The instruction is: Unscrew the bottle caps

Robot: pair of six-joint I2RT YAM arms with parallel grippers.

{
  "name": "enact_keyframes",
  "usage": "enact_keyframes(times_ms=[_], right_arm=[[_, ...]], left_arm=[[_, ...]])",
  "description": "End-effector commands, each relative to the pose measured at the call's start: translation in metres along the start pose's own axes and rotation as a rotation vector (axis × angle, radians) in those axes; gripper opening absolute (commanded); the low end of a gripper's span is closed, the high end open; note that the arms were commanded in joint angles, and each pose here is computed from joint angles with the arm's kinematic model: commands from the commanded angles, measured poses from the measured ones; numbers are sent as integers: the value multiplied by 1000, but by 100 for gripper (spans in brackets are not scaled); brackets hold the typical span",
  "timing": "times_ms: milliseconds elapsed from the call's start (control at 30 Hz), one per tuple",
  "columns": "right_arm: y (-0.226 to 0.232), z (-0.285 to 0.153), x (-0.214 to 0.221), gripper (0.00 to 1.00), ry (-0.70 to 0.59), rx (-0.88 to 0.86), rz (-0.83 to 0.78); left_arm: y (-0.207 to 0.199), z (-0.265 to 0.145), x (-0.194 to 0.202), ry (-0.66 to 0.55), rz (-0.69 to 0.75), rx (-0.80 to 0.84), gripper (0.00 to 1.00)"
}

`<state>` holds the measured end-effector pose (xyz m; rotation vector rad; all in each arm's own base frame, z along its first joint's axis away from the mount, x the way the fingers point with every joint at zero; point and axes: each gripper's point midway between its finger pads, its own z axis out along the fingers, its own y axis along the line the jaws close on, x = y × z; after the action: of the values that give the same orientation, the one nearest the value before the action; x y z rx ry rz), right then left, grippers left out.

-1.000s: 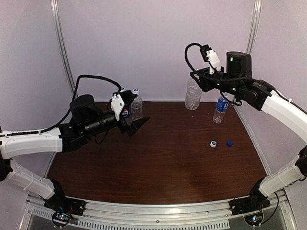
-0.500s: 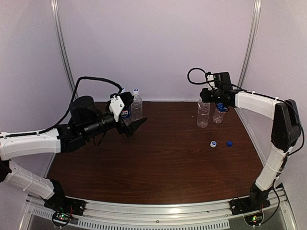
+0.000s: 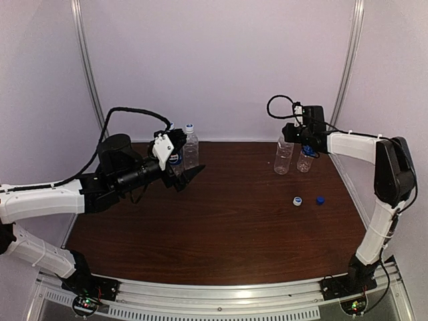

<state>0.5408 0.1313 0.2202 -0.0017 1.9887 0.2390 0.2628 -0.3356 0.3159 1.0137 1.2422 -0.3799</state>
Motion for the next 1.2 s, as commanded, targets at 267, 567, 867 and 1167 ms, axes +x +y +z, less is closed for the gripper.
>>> enact_keyframes(times_ms=[267,567,867,1167], right_arm=[[-16,14,19,29,46,34,34],[-10,5,5,80,39,15,8],[-3,-24,-37,100,-36,-4,-22],[34,-71,-97,100,-146,-118,-97]], left_arm=[[1,4,5,18,20,-1,97],[-1,6,3,12,24,14,97],[40,9,27,97,-41,-188,97],[122,-28,82,37,-216,-438,97]])
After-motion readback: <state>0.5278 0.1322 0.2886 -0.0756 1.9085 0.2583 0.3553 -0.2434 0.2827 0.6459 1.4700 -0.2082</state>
